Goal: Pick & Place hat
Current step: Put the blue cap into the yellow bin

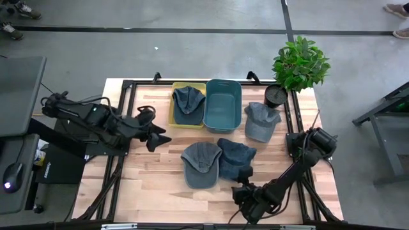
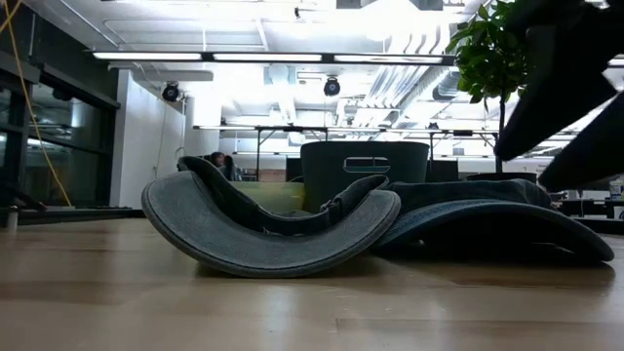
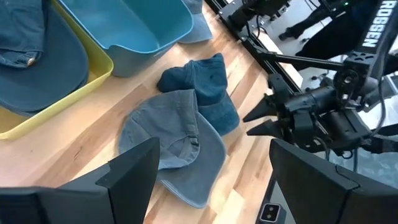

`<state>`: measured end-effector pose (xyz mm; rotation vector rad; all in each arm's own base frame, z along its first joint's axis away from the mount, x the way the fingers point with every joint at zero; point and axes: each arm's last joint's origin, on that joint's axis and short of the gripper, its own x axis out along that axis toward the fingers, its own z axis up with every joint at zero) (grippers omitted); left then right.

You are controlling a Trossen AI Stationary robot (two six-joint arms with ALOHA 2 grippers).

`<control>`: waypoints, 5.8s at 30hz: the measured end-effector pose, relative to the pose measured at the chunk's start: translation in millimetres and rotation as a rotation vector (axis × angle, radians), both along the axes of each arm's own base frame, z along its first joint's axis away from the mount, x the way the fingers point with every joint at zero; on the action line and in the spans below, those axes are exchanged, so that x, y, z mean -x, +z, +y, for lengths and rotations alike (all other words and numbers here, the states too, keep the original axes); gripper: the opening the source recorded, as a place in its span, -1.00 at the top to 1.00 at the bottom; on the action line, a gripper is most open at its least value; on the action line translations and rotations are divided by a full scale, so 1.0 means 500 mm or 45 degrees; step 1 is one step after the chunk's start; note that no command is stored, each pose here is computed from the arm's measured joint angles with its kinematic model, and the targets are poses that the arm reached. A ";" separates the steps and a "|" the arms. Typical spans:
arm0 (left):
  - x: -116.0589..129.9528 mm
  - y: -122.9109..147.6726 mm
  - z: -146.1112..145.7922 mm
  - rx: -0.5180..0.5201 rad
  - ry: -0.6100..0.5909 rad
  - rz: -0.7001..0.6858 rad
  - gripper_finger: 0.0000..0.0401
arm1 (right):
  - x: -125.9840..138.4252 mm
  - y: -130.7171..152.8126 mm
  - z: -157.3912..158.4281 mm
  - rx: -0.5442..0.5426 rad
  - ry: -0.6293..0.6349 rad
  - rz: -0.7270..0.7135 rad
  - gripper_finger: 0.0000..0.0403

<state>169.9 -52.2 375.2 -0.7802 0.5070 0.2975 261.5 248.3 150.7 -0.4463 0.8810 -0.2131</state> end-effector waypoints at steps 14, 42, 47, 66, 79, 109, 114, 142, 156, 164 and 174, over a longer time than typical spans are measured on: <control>0.008 -0.001 -0.027 -0.054 0.015 -0.025 -0.50 | -0.026 -0.003 -0.034 0.059 0.011 0.087 0.05; 0.008 -0.002 -0.026 -0.065 0.023 -0.017 -0.50 | -0.034 -0.044 -0.042 0.184 -0.030 0.105 0.05; 0.009 -0.003 -0.026 -0.072 0.026 -0.008 -0.50 | -0.038 -0.045 -0.051 0.187 -0.047 0.125 0.05; 0.008 -0.005 -0.026 -0.085 0.041 -0.006 -0.50 | -0.043 -0.047 -0.070 0.149 -0.124 0.172 0.80; 0.007 -0.003 -0.026 -0.084 0.046 -0.017 -0.50 | -0.013 0.028 -0.074 0.071 -0.321 0.266 0.95; -0.014 -0.017 -0.035 -0.431 -0.134 0.073 -0.50 | 0.071 0.656 -0.161 -0.674 -0.149 -0.186 0.98; -0.033 -0.030 -0.043 -0.532 -0.174 0.123 -0.50 | 0.118 0.723 -0.244 -0.796 -0.066 -0.359 0.98; -0.151 -0.057 -0.054 -0.604 0.788 -0.214 -0.50 | 0.098 0.860 -0.376 -0.142 -0.244 -1.158 0.98; -0.245 -0.040 0.018 -0.401 0.683 -0.381 -0.50 | 0.019 0.887 -0.454 0.040 -0.055 -1.329 0.98; -0.272 -0.036 0.111 -0.394 0.441 -0.531 -0.50 | 0.006 0.890 -0.538 0.132 -0.025 -1.439 0.98; -0.260 -0.055 0.231 -0.264 0.298 -1.098 -0.50 | -0.005 0.792 -0.638 0.211 -0.050 -1.795 0.98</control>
